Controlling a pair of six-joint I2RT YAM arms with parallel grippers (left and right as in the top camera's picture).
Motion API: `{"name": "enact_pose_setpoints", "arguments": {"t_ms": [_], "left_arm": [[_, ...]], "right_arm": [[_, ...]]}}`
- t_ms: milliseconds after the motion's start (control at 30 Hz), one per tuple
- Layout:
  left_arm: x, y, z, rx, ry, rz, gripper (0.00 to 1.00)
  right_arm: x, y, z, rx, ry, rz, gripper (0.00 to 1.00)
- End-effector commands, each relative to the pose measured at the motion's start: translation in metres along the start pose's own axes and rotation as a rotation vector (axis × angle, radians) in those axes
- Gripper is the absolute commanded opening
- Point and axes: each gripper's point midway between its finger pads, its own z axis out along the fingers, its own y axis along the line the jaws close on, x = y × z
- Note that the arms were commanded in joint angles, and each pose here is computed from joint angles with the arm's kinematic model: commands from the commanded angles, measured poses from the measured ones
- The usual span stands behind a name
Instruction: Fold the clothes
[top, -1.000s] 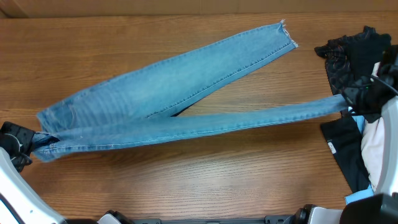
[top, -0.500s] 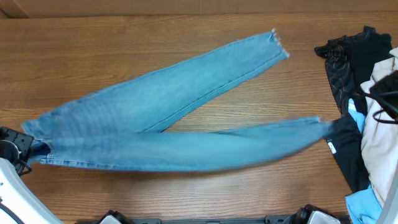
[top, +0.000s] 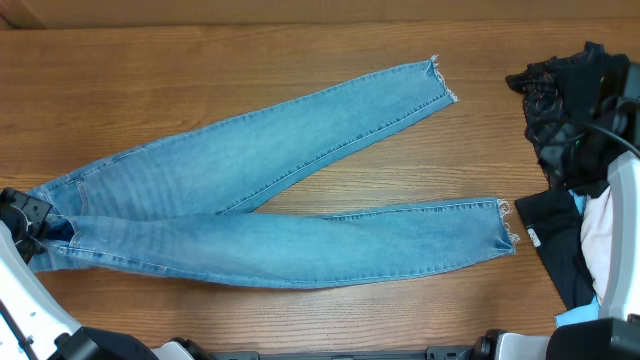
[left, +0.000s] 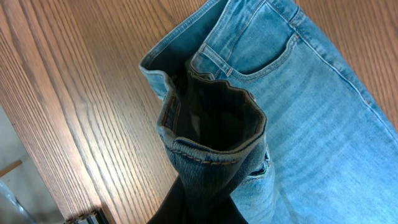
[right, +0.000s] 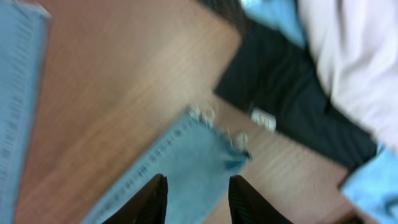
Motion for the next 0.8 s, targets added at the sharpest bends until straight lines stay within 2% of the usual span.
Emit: {"name": "enact_pose_setpoints", "arguments": {"t_ms": [0, 100, 267, 467, 767], "left_arm": [[-0.01, -0.003, 0.002, -0.01, -0.023, -0.001, 0.04], [-0.012, -0.004, 0.002, -0.006, -0.031, -0.001, 0.04], [-0.013, -0.005, 0.002, -0.003, -0.036, -0.002, 0.04], [-0.013, -0.005, 0.002, -0.003, -0.035, -0.001, 0.04], [-0.013, -0.005, 0.002, -0.003, -0.035, -0.001, 0.04]], "right_arm": [[0.039, -0.001, 0.04, -0.03, 0.181, 0.041, 0.37], [0.069, -0.007, 0.069, -0.045, 0.293, 0.106, 0.38], [0.105, -0.018, 0.113, -0.06, 0.381, 0.208, 0.38], [0.132, -0.029, 0.148, -0.039, 0.396, 0.278, 0.37], [0.145, -0.037, 0.177, -0.041, 0.347, 0.294, 0.37]]}}
